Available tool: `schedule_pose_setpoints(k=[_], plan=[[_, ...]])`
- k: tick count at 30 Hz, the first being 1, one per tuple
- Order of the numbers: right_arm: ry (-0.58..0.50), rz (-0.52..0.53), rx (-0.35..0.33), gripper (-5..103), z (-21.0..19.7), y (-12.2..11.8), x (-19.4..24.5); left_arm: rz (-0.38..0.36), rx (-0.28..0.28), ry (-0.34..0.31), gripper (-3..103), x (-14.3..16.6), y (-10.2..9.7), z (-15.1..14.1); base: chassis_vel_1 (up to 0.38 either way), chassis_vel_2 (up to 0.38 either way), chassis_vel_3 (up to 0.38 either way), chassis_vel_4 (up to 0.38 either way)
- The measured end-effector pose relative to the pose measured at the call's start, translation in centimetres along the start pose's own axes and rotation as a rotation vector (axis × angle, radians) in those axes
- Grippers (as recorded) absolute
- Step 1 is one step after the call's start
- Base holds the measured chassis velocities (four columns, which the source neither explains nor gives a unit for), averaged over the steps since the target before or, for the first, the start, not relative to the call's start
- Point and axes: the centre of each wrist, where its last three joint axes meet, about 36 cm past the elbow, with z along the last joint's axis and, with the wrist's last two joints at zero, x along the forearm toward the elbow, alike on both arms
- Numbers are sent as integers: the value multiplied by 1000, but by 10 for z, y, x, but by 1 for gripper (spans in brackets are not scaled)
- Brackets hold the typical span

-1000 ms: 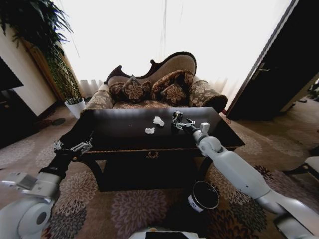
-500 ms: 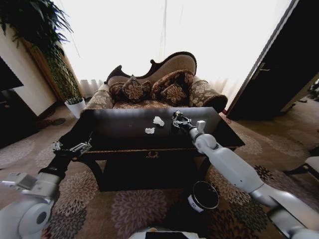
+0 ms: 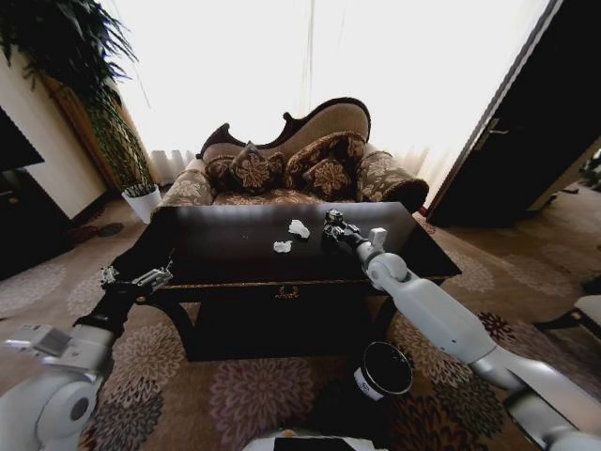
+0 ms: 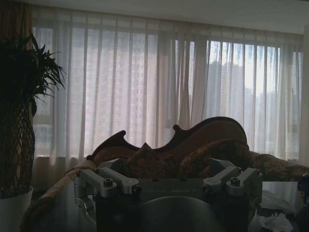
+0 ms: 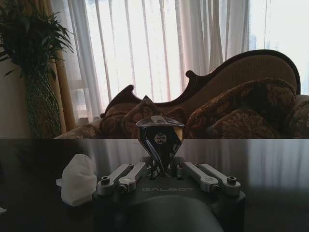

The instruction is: Move to the front of the table and place the trash on the table into the trash bin.

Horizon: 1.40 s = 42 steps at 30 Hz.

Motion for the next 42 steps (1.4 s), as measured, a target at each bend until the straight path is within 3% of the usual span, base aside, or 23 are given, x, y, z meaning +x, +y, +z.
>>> schedule_pose_setpoints(k=[1,6,7,8,13,16,24,34,42], plan=[[-3,1,-1,18,-1,0,1,0,0,-1,100,0,0,0,0,0,0,0],[-17,1,-5,13,-6,2,7,1,2,-6,100,-1,0,0,0,0,0,0],[-30,3,-9,3,-11,2,13,5,7,-8,100,-2,-1,0,0,0,0,0],[-36,4,-12,1,-14,2,16,7,9,-8,100,-3,-1,1,0,0,0,0],[-89,12,-16,0,-39,-3,44,22,26,-10,100,-9,-3,5,0,0,0,0],[-123,30,15,0,-56,-10,78,32,34,-14,100,-14,-3,8,0,0,0,0],[-137,137,30,0,-50,-26,155,67,52,-24,100,-34,-3,14,0,0,0,0],[-124,242,16,0,-24,-9,240,112,101,-23,100,-57,-13,28,0,0,0,0],[-126,347,82,0,-7,6,295,129,103,-41,100,-75,-11,28,0,0,0,0]])
